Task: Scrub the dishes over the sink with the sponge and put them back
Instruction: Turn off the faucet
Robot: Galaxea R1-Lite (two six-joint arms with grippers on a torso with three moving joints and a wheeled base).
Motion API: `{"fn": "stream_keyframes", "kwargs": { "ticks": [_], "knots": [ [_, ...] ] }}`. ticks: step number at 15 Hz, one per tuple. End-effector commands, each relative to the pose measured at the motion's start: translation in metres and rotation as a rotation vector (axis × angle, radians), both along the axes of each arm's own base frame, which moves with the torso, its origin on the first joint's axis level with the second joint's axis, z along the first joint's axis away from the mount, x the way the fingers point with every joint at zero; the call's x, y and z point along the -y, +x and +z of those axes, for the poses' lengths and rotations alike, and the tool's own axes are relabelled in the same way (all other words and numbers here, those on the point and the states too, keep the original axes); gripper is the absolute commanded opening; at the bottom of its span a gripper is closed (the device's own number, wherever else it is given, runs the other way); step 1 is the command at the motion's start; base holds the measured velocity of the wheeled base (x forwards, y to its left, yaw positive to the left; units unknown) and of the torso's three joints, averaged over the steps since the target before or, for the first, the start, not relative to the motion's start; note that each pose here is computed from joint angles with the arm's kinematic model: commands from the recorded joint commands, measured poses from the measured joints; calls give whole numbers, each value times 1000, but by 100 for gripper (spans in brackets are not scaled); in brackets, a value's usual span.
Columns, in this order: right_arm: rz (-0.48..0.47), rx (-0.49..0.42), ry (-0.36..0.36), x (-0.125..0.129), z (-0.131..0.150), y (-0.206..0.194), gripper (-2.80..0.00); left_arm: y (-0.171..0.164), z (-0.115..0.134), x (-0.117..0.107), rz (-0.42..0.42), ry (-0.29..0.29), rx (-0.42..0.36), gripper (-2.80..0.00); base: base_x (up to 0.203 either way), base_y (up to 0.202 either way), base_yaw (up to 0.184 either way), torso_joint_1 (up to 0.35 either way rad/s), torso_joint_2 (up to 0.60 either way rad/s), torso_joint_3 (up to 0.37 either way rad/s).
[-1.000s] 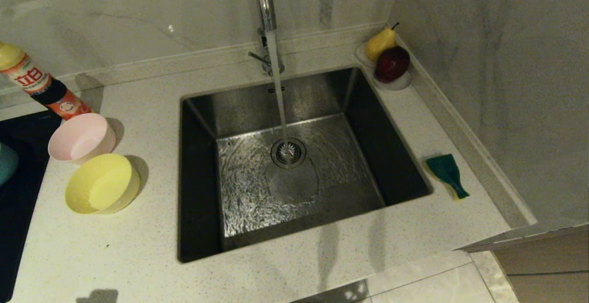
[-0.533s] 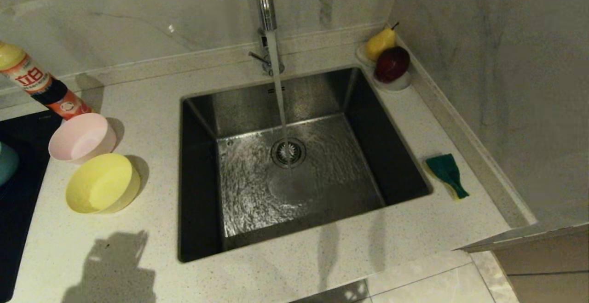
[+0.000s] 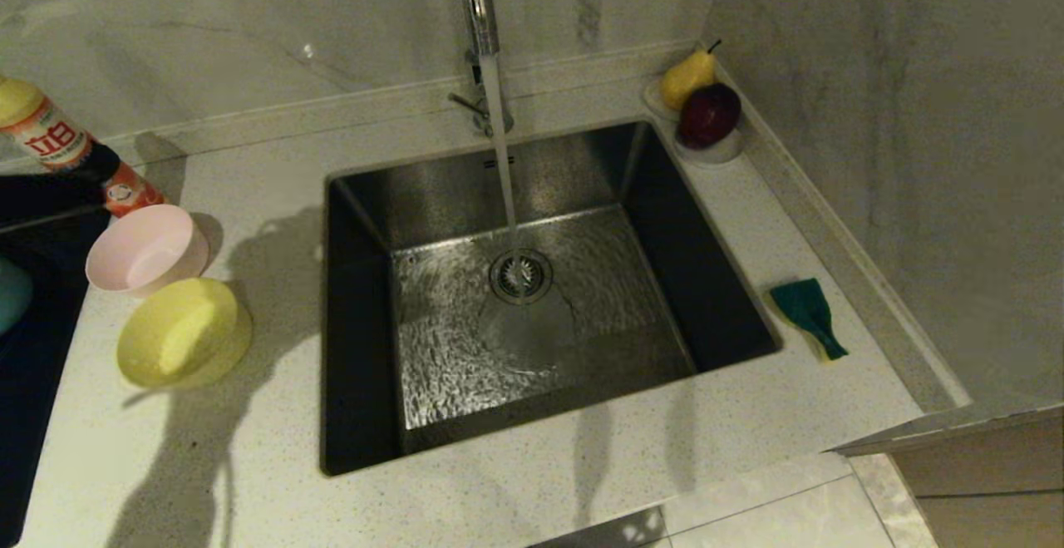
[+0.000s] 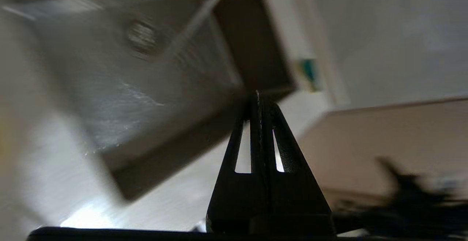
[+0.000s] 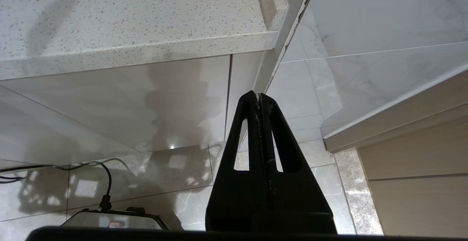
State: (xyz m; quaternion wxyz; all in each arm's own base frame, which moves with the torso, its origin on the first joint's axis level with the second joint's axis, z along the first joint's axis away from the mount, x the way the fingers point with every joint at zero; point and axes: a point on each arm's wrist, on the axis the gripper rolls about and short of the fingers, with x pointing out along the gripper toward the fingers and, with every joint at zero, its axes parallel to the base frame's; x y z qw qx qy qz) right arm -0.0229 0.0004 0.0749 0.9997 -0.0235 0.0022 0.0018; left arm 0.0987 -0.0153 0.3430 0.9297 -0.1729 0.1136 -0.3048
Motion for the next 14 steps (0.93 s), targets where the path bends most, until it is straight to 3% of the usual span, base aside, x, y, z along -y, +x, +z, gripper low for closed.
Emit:
{"fn": "stream_keyframes", "kwargs": {
  "ticks": [1,4,8,14],
  "knots": [
    [1,-1,-1,0,0,0,-280,102,-17,8,-85,-63,-218,-280,0,0,0,0,0,0],
    [0,-2,-1,0,0,0,-280,156,-30,28,-184,-135,-250,-280,0,0,0,0,0,0],
    [1,-2,-1,0,0,0,-280,199,-49,44,-219,-255,-229,-280,0,0,0,0,0,0],
    [1,0,-1,0,0,0,-280,232,-75,58,-237,-279,-260,-280,0,0,0,0,0,0]
  ]
}}
